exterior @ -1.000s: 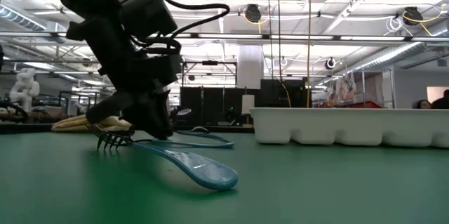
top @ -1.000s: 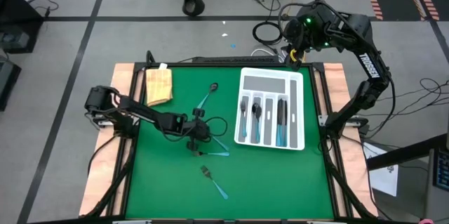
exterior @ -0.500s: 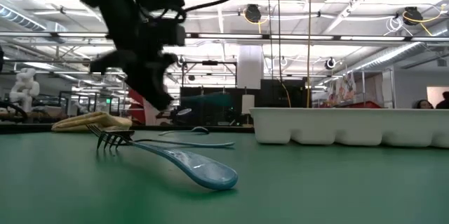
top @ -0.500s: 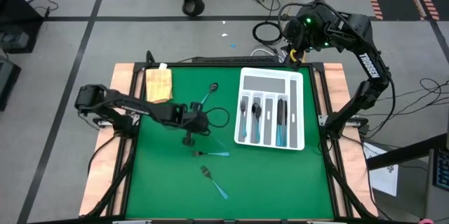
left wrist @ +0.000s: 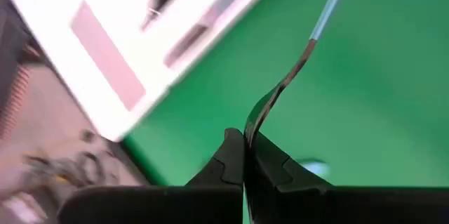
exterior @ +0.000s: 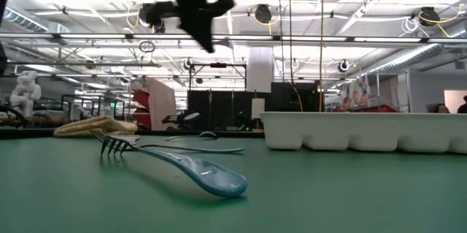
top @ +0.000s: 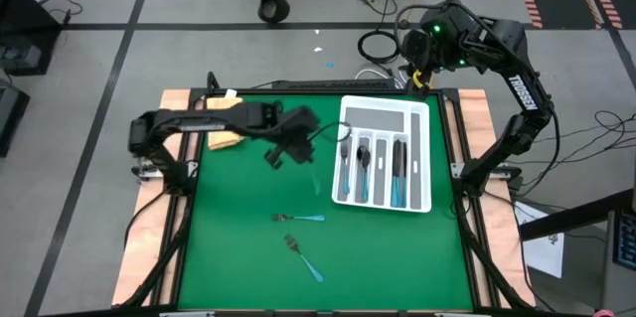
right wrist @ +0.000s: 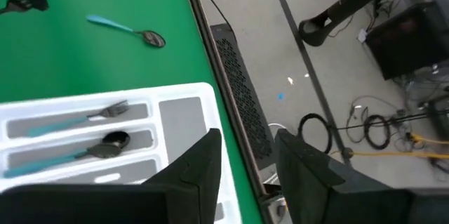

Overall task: Sort silverware
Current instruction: Put the blue fork into the silverware tray with the other blue fork

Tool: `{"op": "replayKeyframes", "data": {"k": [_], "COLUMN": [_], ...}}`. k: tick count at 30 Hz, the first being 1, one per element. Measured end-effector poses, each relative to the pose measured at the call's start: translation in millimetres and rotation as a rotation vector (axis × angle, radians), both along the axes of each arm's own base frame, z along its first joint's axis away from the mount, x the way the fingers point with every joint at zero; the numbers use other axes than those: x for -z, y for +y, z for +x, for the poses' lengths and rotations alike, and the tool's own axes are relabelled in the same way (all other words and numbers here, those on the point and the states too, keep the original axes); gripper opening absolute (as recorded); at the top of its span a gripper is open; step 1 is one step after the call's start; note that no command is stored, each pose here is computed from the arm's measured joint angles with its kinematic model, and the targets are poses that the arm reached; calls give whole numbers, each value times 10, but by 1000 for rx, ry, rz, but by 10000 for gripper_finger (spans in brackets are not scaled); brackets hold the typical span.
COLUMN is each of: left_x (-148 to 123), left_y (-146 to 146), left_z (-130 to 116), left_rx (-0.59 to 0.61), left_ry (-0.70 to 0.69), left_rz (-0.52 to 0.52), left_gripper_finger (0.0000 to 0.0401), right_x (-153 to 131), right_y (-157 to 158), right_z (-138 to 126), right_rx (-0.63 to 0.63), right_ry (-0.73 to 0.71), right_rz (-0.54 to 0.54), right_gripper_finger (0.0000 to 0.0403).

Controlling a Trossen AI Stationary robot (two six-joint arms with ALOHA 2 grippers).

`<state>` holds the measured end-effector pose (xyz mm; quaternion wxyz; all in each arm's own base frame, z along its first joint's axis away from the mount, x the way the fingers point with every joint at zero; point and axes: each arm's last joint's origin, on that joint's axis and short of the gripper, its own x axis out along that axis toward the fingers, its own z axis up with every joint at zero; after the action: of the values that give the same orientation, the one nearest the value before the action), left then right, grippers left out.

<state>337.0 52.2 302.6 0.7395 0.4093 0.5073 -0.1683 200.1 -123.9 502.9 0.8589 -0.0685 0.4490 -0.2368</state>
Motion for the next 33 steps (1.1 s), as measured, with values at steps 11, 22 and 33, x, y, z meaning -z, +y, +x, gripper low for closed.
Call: {"op": "replayKeyframes", "data": {"k": [11, 22, 33], "left_x": [206, 753, 968], "left_y": [393, 499, 516], "left_z": [770, 1246, 1290], "left_rx": [351, 406, 413], "left_ry": [62, 91, 126], "left_rz": [150, 140, 87], "left_gripper_finger": [1, 1, 11], "right_x": [0, 0, 0], "right_y": [-157, -267, -278], "right_z": [-105, -193, -201], "right_rx": [20, 50, 54], "right_ry": [44, 57, 56], "right_rz": [-43, -50, -49], "right_gripper_finger": [121, 121, 121]}}
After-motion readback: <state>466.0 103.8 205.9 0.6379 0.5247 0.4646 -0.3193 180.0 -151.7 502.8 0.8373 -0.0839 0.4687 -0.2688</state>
